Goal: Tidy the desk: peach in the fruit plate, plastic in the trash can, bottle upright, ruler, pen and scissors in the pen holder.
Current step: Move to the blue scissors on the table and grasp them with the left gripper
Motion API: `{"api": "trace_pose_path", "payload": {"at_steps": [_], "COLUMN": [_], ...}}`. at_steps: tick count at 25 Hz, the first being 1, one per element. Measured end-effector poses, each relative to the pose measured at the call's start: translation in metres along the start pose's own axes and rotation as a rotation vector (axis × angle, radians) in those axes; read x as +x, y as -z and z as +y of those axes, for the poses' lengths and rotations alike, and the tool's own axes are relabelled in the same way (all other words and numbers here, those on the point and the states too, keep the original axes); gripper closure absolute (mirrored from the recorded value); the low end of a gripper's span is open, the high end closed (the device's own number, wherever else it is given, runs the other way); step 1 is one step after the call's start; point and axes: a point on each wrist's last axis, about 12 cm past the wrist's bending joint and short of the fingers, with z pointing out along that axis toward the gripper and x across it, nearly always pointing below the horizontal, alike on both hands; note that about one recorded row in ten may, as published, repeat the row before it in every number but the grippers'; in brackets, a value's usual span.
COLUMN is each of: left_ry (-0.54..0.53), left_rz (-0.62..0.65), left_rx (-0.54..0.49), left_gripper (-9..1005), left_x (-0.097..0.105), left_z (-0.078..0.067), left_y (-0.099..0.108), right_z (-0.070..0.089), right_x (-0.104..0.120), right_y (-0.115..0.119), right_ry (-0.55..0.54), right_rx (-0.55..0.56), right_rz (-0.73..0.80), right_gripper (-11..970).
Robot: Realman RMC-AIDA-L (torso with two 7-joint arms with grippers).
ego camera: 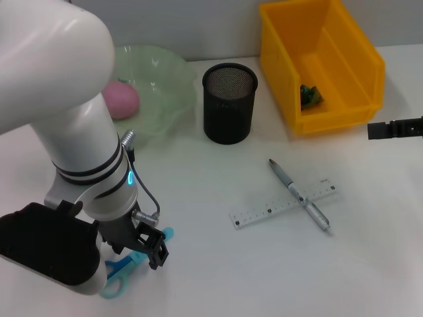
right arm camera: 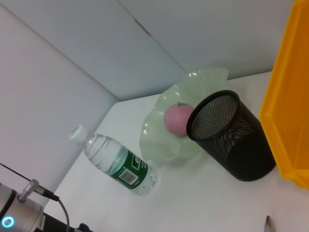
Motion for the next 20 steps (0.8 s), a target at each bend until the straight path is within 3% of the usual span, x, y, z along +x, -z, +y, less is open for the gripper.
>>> {"api": "trace_pose_path", "payload": {"at_steps": [20], "left_ry": [-0.051], "left_rz": [0.006], "left_rx": [0.010], "left_gripper": [437], "left_x": [0.0097], "left_z": [0.0034], "left_y": [-0.0105], "right_z": [-0.0015], "right_x": [0.0073], "right_y": [0.0015], "right_ry": [-0.007], "right_rx": [0.002], "right_rz": [0.005], "right_gripper": [235]}}
